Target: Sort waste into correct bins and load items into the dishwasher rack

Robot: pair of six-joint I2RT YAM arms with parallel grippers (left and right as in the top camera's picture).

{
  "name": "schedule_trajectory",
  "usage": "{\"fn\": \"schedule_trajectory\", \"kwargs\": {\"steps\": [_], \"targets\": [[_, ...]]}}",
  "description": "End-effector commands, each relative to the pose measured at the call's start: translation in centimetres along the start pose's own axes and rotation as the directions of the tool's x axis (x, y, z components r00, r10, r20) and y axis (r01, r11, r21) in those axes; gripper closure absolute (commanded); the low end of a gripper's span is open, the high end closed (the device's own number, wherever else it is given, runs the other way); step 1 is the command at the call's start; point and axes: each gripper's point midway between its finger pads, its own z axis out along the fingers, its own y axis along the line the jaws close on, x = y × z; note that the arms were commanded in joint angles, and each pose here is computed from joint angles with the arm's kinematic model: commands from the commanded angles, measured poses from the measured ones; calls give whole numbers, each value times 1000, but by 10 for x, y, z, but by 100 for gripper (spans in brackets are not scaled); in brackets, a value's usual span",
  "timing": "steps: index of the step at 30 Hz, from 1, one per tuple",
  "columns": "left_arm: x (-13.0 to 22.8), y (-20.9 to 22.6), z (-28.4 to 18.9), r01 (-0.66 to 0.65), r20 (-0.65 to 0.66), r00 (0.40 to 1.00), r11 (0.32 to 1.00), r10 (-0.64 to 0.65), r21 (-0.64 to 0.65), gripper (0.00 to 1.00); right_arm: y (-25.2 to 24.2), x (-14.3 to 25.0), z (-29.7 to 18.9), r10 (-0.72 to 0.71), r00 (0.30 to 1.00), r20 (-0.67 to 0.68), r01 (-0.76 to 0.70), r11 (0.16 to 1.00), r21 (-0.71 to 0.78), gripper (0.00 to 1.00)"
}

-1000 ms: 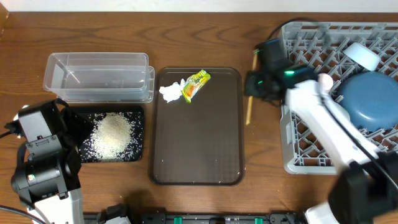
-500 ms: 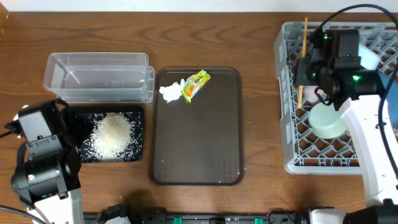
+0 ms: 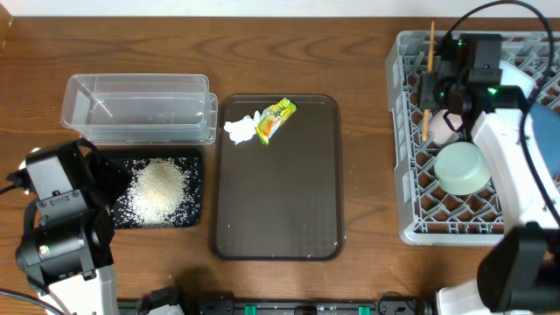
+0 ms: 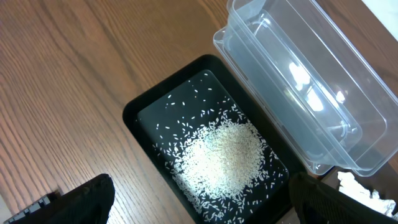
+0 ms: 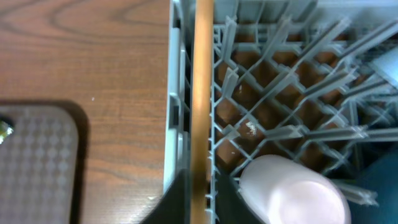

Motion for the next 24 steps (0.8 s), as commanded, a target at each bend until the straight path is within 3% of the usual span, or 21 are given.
{"fn": "schedule_trajectory", "kwargs": {"steps": [1,6,12,19,22,23,24], "targets": [[-3,2,-2,7,11,1000,1000,-7,-7,8,3,3,16,53,998,-23,-53,999,-9,55],[-3,2,-2,7,11,1000,1000,-7,-7,8,4,7,19,102,994,-44,-102,995,-12,30],[-3,2,-2,7,11,1000,1000,-7,-7,8,24,13,-7,100,992,-74,-108,987,-118,25],[-3,2,-2,7,11,1000,1000,-7,-7,8,97,3,-77,53,998,-25,-59,887,-458,23],[-3,2,-2,8,11,1000,1000,-7,-7,7,129,5,-105,6,1000,3,-4,840,-543,11],[-3,2,-2,7,11,1000,1000,-7,-7,8,138,8,-111,-12,1000,7,14,833,-553,1],[-3,2,-2,7,11,1000,1000,-7,-7,8,145,12,-114,-29,1000,8,29,830,-557,1]]}}
